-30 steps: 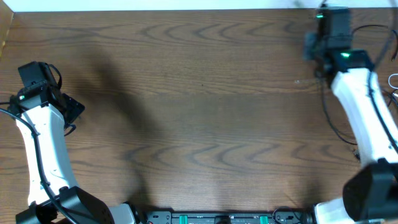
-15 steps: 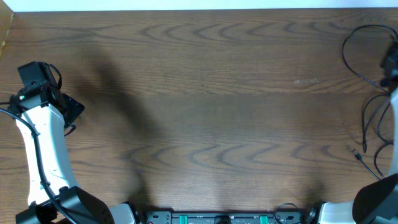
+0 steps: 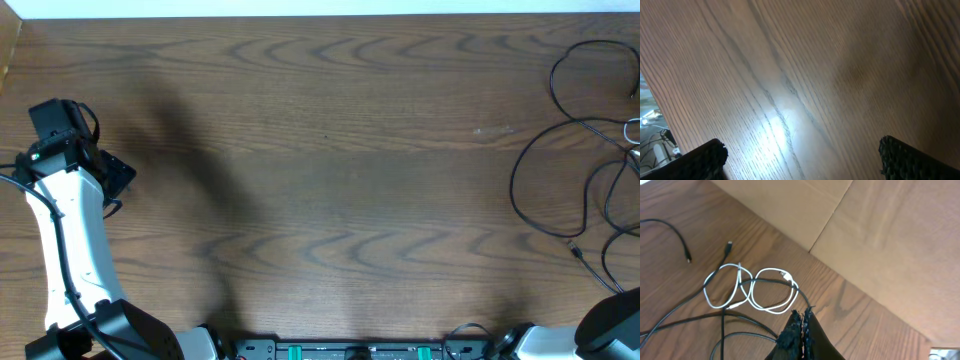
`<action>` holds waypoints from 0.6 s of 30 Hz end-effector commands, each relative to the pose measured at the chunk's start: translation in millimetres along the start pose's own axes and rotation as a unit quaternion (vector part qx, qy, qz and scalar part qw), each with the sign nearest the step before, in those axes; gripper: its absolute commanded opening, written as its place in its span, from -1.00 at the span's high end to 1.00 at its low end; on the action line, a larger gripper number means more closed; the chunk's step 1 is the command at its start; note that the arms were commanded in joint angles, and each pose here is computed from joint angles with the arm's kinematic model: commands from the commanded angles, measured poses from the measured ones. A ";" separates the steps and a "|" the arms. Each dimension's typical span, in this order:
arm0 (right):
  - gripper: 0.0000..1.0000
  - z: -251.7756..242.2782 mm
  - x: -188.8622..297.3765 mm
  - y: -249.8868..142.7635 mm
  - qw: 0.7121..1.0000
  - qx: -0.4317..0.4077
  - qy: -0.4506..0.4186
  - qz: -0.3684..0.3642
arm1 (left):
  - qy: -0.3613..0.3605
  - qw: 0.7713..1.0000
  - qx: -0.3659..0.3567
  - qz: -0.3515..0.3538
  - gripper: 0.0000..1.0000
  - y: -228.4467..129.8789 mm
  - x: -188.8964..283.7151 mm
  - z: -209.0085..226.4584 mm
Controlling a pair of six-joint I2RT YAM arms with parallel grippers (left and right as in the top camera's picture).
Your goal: Untangle cables
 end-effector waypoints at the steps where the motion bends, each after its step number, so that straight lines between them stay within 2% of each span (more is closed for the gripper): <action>1: 0.98 9.0 -1.3 -1.7 0.996 -0.003 0.094 -0.002 | 0.013 1.000 0.006 0.001 -0.96 -1.4 -4.3 1.7; 2: 0.95 11.7 -1.1 -2.7 0.994 -0.002 0.111 0.000 | 0.013 1.000 0.006 0.001 -0.96 -1.4 -4.3 1.7; 4: 0.67 20.6 0.3 -5.2 0.987 0.002 0.160 0.006 | 0.013 1.000 0.006 0.001 -0.95 -1.4 -4.3 1.7; 5: 0.44 24.3 1.7 -6.0 0.984 0.006 0.179 0.006 | 0.013 1.000 0.006 0.001 -0.96 -1.4 -4.3 1.7; 6: 0.11 29.9 3.2 -7.3 0.978 0.010 0.209 0.009 | 0.013 1.000 0.006 0.001 -0.96 -1.4 -4.3 1.7; 10: -0.57 50.0 10.4 -14.6 0.956 0.018 0.293 0.030 | 0.013 1.000 0.006 0.001 -0.96 -1.4 -4.3 1.7; 13: -0.79 66.6 14.9 -23.0 0.942 0.035 0.330 0.058 | 0.013 1.000 0.006 0.001 -0.96 -1.4 -4.3 1.7; 18: -0.93 106.0 19.9 -41.9 0.916 0.093 0.376 0.108 | 0.013 1.000 0.006 0.001 -0.96 -1.4 -4.3 1.7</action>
Point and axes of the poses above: each gripper's point midway between its finger pads, its own x axis back along the fingers, its own z axis along the line the jaws close on, y = z × x, the point moved 10 cm from there along x, back along the fingers, and after that the axes turned 10 degrees about x, right-handed, at the moved point
